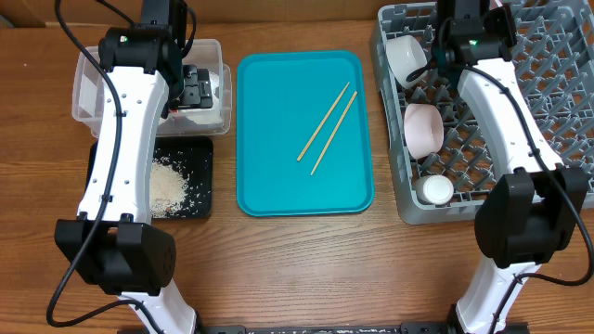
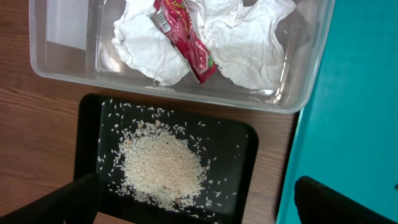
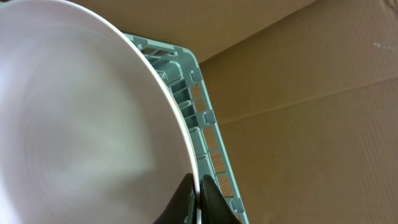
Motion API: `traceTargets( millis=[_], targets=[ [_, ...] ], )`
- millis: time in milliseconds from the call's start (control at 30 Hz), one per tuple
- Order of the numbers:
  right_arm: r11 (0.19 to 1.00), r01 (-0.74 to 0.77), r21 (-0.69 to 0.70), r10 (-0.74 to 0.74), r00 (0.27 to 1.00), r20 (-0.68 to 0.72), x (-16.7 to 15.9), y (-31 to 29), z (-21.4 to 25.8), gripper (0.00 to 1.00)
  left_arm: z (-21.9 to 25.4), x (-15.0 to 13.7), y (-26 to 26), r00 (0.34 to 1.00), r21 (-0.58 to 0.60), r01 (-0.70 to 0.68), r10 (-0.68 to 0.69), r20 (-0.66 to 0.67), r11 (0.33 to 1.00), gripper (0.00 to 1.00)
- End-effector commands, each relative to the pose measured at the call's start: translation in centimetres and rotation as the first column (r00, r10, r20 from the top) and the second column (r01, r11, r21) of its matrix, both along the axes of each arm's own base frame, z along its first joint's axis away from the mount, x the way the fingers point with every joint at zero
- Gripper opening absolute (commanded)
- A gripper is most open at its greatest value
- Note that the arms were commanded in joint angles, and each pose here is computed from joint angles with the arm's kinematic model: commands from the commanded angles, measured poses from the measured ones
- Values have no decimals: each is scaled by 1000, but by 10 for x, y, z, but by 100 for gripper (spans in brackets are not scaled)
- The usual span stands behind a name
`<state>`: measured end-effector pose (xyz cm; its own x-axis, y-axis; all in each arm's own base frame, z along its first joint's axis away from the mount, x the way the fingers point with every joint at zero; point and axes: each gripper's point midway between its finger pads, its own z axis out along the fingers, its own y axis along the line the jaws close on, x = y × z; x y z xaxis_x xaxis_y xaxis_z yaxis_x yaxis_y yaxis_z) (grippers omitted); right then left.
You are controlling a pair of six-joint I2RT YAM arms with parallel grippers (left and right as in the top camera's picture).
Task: Sort waste into correct bins and load items into the dishwasher
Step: 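Lift the white plate and stand it in the dish rack, then reach the right gripper to the chopsticks and grasp one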
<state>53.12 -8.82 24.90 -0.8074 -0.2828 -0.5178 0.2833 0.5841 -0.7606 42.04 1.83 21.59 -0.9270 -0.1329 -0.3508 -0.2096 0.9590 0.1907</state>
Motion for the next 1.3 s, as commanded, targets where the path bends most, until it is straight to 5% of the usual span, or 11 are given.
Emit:
traceTargets(
  millis=[0,233,333,567,767,900,1067,1133,1200,1267],
  targets=[
    [1000,-3,15,3,1000,-11,2,-4,-8,4,18,-1,4,999,8,-13,13,48,1000,100],
    [992,-44,116,48,998,-36,3,8,-28,4,18,-1,4,999,8,-13,13,48,1000,100],
    [985,4,173,-8,1000,20,-1,8,-31,12,18,-1,4,999,8,-13,13,48,1000,100],
    [954,18,299,-58,990,127,4,15,-31,96,18,-1,4,999,8,-13,13,48,1000,100],
    [888,-91,451,-29,967,253,2,36,12,100,18,-1,4,999,8,-13,13,48,1000,100],
    [635,-241,734,2,950,311,-17,90,40,100,18,-1,4,999,8,-13,13,48,1000,100],
    [56,-297,953,199,939,281,-58,199,57,100,18,-1,4,999,8,-13,13,48,1000,100],
    [-99,-270,958,292,912,287,-69,238,56,100,18,-1,4,999,8,-13,13,48,1000,100],
    [-115,-244,963,323,908,268,-73,262,44,100,18,-1,4,999,8,-13,13,48,1000,100],
    [-40,-201,979,294,934,203,-74,278,19,100,18,-1,4,999,8,-13,13,48,1000,100]
  ],
)
